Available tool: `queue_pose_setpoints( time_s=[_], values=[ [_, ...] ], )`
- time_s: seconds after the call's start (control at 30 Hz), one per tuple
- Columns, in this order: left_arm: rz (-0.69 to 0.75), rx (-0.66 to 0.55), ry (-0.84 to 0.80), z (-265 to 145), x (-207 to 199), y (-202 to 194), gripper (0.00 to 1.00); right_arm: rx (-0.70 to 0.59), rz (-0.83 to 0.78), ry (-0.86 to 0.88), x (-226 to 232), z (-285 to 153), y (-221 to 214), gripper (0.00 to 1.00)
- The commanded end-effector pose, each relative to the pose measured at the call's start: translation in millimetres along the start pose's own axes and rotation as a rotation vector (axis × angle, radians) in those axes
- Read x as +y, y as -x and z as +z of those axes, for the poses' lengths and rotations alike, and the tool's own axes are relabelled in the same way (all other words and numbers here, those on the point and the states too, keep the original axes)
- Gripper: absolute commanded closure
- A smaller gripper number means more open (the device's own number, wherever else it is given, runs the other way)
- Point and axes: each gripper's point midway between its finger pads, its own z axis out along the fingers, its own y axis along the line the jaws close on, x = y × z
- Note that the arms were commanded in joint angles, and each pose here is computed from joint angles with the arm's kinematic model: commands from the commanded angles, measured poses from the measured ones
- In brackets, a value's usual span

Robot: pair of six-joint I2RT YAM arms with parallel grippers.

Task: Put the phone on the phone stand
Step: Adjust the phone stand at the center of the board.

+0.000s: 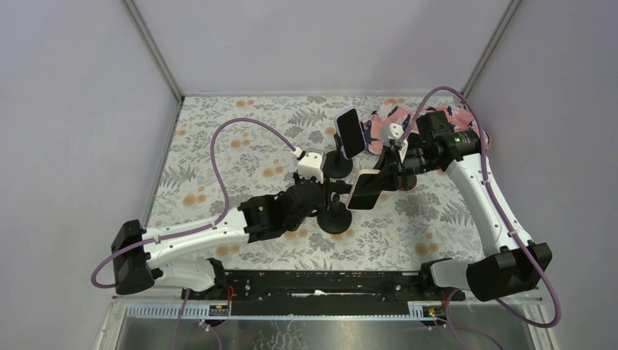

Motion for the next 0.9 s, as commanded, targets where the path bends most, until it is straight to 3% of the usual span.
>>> queue_pose_setpoints(
  time_s=[0.0, 0.57, 0.77, 0.87],
  values=[
    [0.021, -0.012, 0.027, 0.1, 5.1, -0.5, 0.59, -0.067, -0.025, 0.021, 9.8, -1.3, 17.3, 1.0],
    [0.037, 0.01, 0.04, -0.6, 8.1, -4.8, 0.62, -0.068, -0.025, 0.019, 9.2, -1.4, 17.1, 1.0],
    [0.036, 0.01, 0.036, -1.2, 6.9, -3.2, 0.74, -0.068, -0.023, 0.019, 9.1, -1.4, 17.1, 1.0],
    [0.036, 0.007, 0.028, -2.1, 5.0, -0.7, 0.87, -0.067, -0.024, 0.018, 9.1, -1.5, 16.9, 1.0]
  ],
)
